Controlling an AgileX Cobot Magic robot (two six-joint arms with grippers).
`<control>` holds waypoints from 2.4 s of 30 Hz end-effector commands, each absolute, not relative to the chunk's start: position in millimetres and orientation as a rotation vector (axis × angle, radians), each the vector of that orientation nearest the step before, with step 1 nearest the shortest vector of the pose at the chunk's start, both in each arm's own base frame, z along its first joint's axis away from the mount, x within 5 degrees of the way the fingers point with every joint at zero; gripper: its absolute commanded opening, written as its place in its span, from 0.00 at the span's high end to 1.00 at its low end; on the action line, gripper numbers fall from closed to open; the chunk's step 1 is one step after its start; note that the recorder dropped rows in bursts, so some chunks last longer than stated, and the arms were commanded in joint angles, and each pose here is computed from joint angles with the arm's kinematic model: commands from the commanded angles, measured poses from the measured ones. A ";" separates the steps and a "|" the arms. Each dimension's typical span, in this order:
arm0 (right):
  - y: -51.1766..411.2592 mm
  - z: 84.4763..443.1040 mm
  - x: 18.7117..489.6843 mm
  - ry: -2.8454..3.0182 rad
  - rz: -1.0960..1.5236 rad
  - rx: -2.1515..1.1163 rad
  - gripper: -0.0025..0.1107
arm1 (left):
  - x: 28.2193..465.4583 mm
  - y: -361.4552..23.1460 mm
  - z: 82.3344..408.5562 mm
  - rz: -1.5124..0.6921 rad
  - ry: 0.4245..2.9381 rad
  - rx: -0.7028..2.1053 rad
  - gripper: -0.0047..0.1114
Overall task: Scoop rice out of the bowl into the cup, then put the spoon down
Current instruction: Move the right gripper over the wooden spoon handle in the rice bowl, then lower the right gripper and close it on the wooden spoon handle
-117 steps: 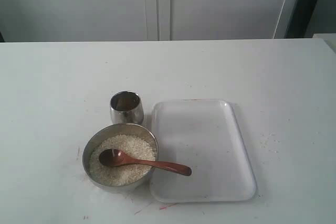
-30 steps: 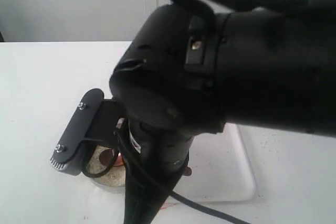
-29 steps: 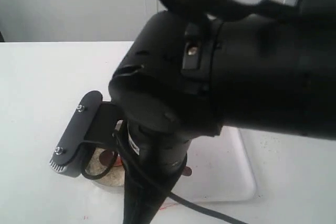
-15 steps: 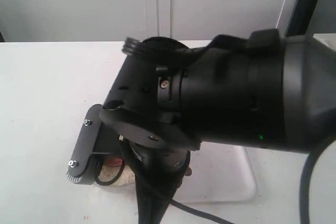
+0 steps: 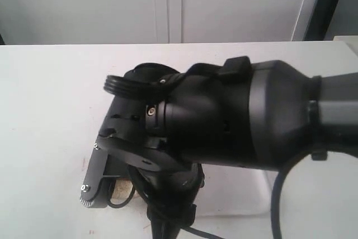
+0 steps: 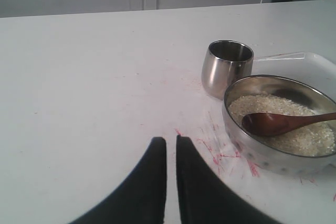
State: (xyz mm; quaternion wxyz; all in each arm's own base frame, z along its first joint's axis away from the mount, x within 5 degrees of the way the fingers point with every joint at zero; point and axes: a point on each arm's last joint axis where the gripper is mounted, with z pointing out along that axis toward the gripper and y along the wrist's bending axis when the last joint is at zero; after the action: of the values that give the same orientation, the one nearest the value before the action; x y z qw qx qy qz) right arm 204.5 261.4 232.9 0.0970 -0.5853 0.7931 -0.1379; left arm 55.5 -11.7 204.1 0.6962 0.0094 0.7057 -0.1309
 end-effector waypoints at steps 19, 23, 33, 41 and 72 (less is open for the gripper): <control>246.4 226.7 222.1 2.395 -0.425 -1.750 0.49 | 55.3 -11.7 206.4 -0.307 1.567 0.009 0.84; 240.9 224.9 227.4 2.434 -0.330 -1.769 0.49 | 55.3 -11.7 206.4 -0.307 1.567 0.009 0.84; 237.2 223.2 241.7 2.422 -0.181 -1.719 0.49 | 55.3 -11.7 206.4 -0.307 1.567 0.009 0.84; 238.7 210.7 247.5 2.439 -0.163 -1.733 0.49 | 55.3 -11.7 206.4 -0.307 1.567 0.009 0.84; 244.9 195.8 257.1 2.405 -0.162 -1.717 0.84 | 55.3 -11.7 206.4 -0.307 1.567 0.009 0.84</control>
State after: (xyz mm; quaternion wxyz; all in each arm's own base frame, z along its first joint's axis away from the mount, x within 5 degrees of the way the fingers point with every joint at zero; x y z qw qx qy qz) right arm 253.0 249.4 196.0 0.0870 -0.5770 0.8111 -0.0417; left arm 55.5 -11.7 204.1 0.6962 0.0094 0.7057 -0.1309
